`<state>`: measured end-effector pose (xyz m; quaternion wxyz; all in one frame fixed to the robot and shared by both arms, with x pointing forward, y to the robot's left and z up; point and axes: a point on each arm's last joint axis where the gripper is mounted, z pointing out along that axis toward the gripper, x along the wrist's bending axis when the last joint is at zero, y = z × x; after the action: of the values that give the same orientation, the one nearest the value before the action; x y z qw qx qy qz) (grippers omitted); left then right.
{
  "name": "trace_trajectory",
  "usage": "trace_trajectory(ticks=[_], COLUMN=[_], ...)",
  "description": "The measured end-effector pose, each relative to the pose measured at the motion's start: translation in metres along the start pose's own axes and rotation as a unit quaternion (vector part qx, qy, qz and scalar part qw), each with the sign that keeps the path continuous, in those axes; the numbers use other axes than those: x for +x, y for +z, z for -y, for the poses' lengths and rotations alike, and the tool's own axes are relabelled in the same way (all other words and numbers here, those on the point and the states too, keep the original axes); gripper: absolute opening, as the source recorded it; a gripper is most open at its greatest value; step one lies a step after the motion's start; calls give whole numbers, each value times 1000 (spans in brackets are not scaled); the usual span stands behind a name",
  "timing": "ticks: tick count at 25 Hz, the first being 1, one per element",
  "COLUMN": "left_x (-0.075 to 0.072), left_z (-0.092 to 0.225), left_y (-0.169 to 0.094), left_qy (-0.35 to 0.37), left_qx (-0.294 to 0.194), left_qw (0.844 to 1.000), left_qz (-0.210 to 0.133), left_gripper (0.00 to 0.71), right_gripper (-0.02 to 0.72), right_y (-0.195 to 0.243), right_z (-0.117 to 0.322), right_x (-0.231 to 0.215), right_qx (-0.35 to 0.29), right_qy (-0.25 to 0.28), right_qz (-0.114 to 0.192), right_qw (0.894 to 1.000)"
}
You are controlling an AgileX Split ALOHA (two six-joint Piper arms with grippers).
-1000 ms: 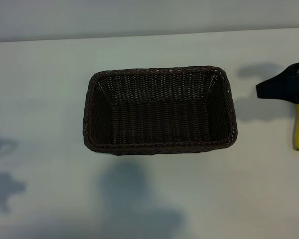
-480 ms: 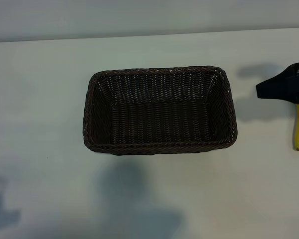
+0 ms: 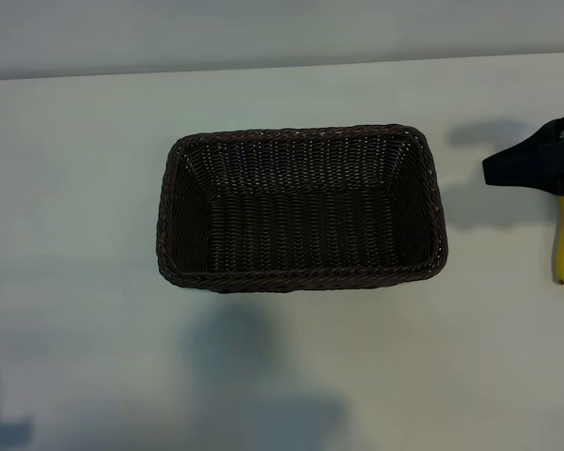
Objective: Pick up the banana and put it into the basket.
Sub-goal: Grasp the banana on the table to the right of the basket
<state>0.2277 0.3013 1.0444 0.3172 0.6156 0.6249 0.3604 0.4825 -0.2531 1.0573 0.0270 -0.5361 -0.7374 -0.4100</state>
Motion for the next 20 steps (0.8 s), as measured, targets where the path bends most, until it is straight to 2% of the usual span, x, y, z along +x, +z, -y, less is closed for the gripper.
trace_trajectory(ticks=[4, 8, 14, 20], left_x=[0, 0, 0, 0], left_z=[0, 0, 0, 0], left_y=[0, 0, 0, 0], left_qy=[0, 0, 0, 0], left_qx=[1, 1, 1, 1], left_qw=[1000, 1000, 1000, 1000], left_qz=[0, 0, 0, 0], left_gripper=[540, 539, 539, 539], right_gripper=[521, 521, 521, 521], right_y=[-1, 0, -2, 2], right_z=[-7, -22, -51, -62], right_x=[-2, -12, -30, -53], right_qx=[-12, -8, 15, 58], right_qy=[9, 15, 47, 81], right_qz=[13, 41, 112, 185], right_qw=[1000, 999, 992, 978])
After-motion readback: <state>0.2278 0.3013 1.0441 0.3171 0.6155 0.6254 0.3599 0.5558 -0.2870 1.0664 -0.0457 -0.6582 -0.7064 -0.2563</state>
